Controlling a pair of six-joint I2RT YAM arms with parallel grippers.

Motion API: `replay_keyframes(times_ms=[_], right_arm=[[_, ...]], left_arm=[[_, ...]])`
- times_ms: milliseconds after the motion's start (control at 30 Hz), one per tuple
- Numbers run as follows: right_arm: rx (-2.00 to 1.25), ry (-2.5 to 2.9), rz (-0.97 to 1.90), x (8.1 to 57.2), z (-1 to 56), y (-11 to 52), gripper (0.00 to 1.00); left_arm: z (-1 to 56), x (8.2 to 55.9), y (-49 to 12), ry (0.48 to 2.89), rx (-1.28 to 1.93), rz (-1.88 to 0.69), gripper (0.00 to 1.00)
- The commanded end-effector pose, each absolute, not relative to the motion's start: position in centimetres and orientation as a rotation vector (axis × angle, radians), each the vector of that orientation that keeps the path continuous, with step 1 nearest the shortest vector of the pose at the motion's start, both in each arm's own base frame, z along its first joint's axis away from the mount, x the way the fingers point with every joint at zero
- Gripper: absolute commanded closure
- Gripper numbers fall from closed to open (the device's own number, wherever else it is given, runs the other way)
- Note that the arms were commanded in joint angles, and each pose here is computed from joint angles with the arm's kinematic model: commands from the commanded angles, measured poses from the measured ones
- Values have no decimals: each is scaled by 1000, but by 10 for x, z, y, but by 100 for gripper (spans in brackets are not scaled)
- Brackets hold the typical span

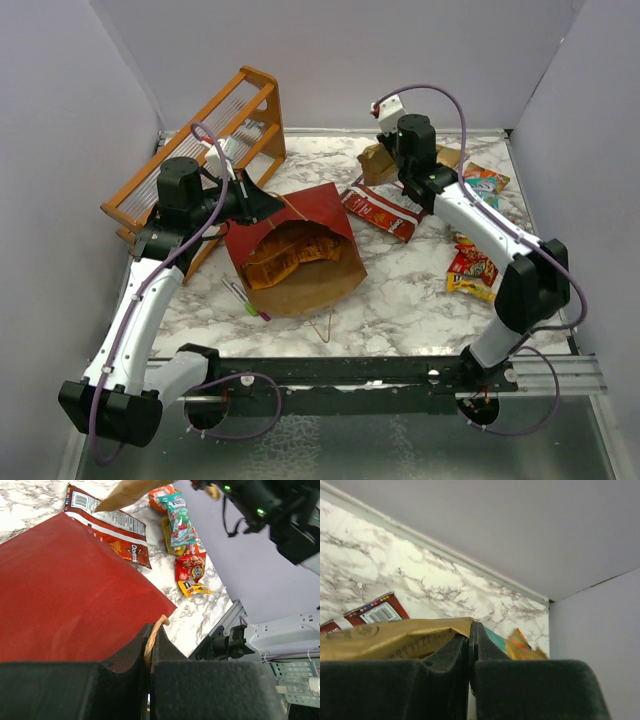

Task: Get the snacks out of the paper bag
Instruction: Place the snack at the center of the board.

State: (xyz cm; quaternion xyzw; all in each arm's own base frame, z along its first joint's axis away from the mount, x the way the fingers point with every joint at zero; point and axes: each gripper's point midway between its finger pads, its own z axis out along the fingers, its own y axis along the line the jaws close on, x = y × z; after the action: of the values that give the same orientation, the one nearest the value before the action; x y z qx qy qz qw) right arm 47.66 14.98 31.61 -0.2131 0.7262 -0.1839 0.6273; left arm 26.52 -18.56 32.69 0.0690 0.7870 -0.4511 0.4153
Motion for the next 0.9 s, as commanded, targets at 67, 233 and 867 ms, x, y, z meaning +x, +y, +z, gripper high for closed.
replay_keyframes(times_ms=[67,233,867], right_arm=[[-437,1660,-328,527,325,146,99],[-438,1691,-390,556,313,127,99],[-559,2078,-116,546,156,174,99]], left_arm=[[341,260,-181,1942,175,-1114,100],[340,258,-180,1946,178,-1109,100],[331,260,-180,1968,186,-1098,100]])
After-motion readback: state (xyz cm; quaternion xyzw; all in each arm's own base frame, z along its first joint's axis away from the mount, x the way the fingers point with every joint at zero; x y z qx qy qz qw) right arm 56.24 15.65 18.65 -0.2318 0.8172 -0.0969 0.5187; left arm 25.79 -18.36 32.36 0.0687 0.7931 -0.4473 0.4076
